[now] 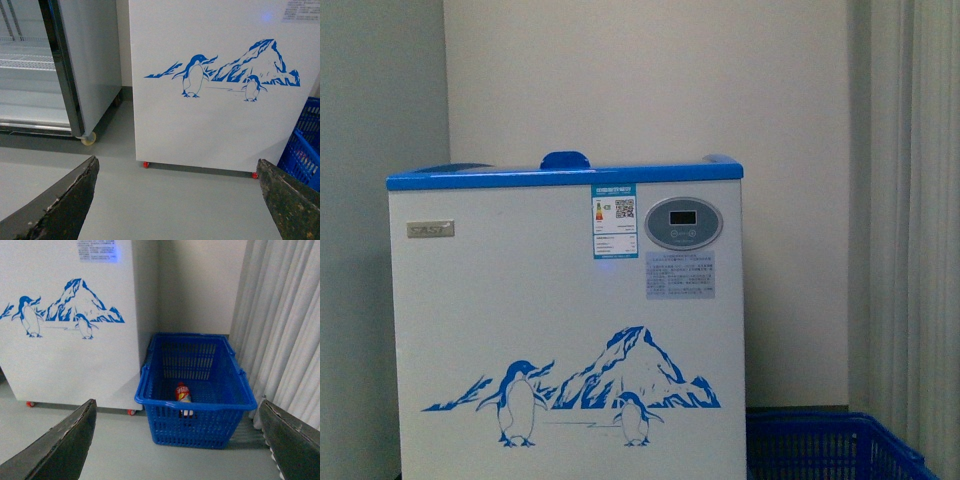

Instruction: Put drink in fridge

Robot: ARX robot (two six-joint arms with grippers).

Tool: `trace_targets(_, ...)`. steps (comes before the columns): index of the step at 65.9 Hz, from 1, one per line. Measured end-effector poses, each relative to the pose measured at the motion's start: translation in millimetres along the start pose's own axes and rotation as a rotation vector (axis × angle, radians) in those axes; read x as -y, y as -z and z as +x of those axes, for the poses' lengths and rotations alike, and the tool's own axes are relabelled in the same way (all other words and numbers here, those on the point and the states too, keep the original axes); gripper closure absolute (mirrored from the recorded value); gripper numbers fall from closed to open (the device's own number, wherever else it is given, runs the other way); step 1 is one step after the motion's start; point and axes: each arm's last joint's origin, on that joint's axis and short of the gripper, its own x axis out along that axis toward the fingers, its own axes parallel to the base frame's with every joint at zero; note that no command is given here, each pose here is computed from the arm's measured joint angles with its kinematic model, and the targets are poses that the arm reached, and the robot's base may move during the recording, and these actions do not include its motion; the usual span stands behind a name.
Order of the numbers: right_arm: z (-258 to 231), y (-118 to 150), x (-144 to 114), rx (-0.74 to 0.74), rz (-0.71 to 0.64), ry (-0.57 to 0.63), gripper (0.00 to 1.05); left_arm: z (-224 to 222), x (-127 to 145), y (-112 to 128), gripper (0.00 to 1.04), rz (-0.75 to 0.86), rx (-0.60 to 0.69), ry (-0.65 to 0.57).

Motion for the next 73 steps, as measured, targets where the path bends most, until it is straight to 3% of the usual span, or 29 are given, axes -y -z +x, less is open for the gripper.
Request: trace_targets(73,0.0,0.0,0.0,0.000,0.000,0.001,0.07,0.0,0.0,0.0,0.08,0.000,0.000,0.000)
